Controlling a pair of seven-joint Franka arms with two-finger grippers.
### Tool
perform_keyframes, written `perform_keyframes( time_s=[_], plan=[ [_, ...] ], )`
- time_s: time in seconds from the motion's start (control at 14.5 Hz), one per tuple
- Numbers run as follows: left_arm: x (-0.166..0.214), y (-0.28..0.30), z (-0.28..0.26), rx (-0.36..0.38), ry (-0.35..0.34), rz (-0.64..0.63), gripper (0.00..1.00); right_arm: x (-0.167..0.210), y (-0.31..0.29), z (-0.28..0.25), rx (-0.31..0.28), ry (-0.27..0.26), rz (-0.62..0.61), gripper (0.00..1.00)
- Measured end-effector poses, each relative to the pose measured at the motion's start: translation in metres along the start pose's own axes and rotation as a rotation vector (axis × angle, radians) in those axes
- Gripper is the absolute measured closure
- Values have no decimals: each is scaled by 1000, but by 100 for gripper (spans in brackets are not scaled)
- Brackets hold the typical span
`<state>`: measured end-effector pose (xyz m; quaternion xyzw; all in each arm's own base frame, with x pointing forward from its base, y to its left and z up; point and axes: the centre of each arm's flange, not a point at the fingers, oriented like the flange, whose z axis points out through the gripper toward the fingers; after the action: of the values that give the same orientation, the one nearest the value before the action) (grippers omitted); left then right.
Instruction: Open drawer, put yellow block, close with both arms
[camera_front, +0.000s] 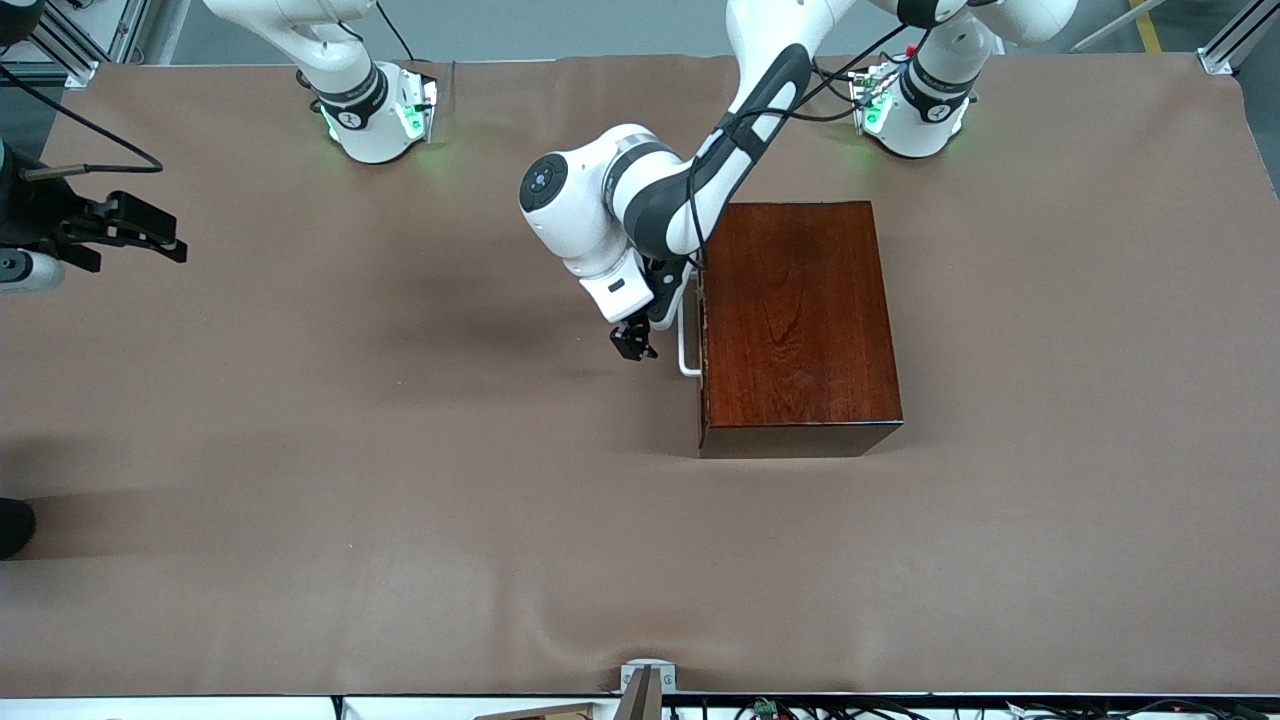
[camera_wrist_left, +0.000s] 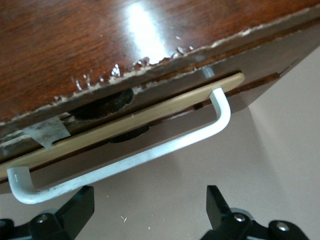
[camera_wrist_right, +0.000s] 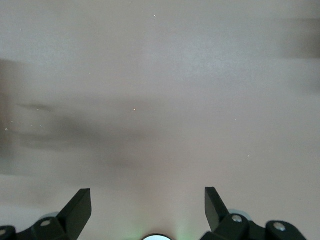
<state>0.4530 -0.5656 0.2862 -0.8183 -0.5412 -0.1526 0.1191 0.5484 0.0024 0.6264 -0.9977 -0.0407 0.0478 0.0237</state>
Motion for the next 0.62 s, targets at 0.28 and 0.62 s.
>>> perform_keyframes(
  time_s=[0.28,0.62],
  plan=[
    [-17,-3,-18,-68,-60,146,0,0,2,0,-1,1,4,0],
    [15,-1,-95,-195,-103,462,0,-1,6,-1,-1,1,11,0]
  ],
)
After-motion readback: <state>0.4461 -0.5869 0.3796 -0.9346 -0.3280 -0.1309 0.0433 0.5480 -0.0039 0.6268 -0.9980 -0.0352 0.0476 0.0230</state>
